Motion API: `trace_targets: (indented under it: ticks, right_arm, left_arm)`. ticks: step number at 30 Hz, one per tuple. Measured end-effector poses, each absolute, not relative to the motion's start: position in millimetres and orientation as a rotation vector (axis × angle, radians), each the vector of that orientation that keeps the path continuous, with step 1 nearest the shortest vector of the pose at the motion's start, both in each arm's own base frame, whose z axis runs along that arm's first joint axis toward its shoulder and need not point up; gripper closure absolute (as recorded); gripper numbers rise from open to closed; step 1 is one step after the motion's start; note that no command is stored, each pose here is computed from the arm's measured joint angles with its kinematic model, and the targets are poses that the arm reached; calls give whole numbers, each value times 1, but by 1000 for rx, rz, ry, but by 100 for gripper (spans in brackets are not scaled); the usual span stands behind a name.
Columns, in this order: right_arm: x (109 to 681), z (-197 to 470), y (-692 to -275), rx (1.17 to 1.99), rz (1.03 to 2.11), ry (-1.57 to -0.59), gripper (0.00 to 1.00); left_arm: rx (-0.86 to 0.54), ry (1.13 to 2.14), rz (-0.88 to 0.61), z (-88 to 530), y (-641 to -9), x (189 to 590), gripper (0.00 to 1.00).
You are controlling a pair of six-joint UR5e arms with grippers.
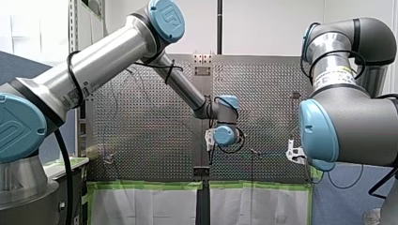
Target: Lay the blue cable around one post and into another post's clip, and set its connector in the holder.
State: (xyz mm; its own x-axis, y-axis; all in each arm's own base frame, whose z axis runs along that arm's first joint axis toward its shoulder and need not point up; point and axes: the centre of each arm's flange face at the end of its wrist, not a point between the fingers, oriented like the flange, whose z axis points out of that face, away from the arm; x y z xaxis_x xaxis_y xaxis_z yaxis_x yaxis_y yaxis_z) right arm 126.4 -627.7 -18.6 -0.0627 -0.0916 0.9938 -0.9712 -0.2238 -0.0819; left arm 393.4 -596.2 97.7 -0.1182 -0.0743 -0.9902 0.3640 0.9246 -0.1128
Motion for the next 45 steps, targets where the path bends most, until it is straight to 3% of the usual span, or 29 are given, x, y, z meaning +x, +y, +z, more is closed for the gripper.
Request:
trace_targets:
  ticks: [32, 45]
  right_arm:
    - [135, -20, -626, 1408, 1422, -1211, 100]
    - [137, -20, -626, 1408, 1426, -1207, 100]
  left_arm:
    - [61, 1434, -513, 204, -529, 368, 0]
    - [38, 1400, -509, 231, -492, 353, 0]
